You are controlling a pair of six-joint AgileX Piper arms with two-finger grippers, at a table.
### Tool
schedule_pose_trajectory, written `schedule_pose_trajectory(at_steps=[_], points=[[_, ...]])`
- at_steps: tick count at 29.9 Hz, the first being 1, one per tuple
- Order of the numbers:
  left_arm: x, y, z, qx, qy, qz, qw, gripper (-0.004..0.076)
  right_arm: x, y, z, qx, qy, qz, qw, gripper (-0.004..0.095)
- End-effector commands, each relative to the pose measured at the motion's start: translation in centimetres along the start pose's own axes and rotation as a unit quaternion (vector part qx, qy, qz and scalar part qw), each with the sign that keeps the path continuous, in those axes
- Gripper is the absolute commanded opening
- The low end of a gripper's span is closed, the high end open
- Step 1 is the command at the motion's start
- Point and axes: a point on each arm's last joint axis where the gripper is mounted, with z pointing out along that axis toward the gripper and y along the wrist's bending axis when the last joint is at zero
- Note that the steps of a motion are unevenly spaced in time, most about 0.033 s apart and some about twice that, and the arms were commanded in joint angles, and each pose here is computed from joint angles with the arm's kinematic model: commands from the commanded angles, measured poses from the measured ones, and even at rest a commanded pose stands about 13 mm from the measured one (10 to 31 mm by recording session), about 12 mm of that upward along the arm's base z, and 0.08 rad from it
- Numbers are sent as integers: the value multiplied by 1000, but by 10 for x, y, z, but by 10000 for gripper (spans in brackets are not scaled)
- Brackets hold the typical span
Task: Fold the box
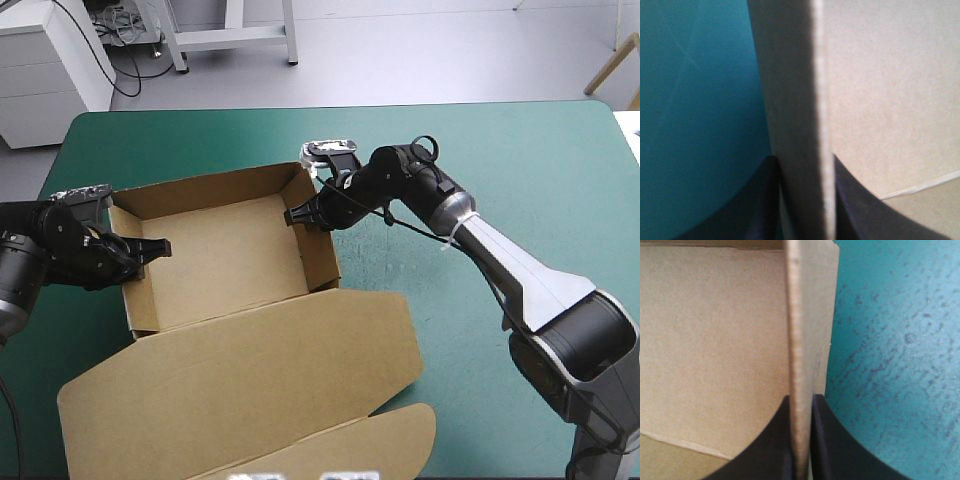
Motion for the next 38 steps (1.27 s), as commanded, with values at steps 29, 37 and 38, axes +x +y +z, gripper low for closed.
schedule_pose_trajectory(at_steps=[29,37,38], points=[[-35,-76,10,0,-27,173,985,-10,3,-8,-48,149,16,20,989,-18],[-53,-102,39,43,14,153,987,-10,4,-45,-64,220,38,53,973,-19],[-54,-104,45,43,22,156,987,-10,3,-48,-65,221,37,58,973,-19]])
